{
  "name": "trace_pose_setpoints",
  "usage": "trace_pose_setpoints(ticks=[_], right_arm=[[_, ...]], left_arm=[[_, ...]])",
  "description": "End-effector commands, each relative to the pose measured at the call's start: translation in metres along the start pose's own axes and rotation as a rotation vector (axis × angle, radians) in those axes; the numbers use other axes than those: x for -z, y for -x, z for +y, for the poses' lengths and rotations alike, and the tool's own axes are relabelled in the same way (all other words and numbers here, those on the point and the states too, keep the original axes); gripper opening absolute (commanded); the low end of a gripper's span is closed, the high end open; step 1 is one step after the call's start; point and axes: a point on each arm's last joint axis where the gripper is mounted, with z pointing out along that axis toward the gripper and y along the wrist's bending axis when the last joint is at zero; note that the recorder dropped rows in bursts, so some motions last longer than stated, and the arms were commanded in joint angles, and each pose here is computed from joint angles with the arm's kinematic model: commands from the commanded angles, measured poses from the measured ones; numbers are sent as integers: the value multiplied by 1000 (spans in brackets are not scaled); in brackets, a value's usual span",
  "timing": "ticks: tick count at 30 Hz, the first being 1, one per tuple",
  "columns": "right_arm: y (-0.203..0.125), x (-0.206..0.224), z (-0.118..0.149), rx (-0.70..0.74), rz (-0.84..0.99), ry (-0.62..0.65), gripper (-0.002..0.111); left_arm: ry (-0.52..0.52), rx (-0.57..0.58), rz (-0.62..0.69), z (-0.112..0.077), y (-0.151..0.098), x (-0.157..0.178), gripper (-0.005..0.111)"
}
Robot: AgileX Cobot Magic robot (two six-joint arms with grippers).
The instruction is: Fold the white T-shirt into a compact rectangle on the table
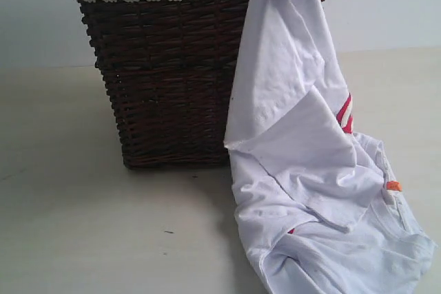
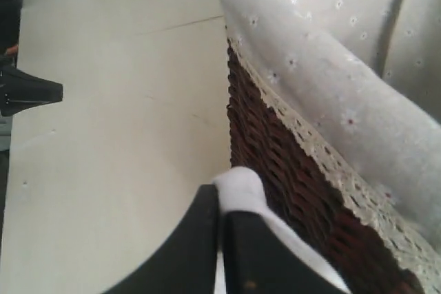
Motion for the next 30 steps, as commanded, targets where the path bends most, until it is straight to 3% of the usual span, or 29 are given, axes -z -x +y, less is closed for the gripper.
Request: trace_pose_setpoints(ticks=[1,6,9,11,14,17,21,26,30], right_arm=[[-11,-13,-23,27,-109,-124,0],[-17,-21,-61,-30,-209,-337,0],[-17,-23,-68,-65,-256,-363,0],[-16,-25,-62,-57,-261,-286,0],[-12,-31,-35,-13,-233,-62,0],[-17,-45,-4,72,-92,112,0],[-34,-74,34,171,94,242,0],[-44,-119,50,226,113,170,0],[-48,-149,40,88,54,27,4]], left_arm=[[-10,0,-11,-1,1,1,0],[-10,0,-11,-1,1,1,0],[-10,0,-11,-1,1,1,0],[-10,0,-11,-1,1,1,0],[-10,0,-11,-1,1,1,0],[-10,0,-11,-1,1,1,0],[-10,0,-11,-1,1,1,0],[-10,0,-11,-1,1,1,0],[-10,0,-11,-1,1,1,0]])
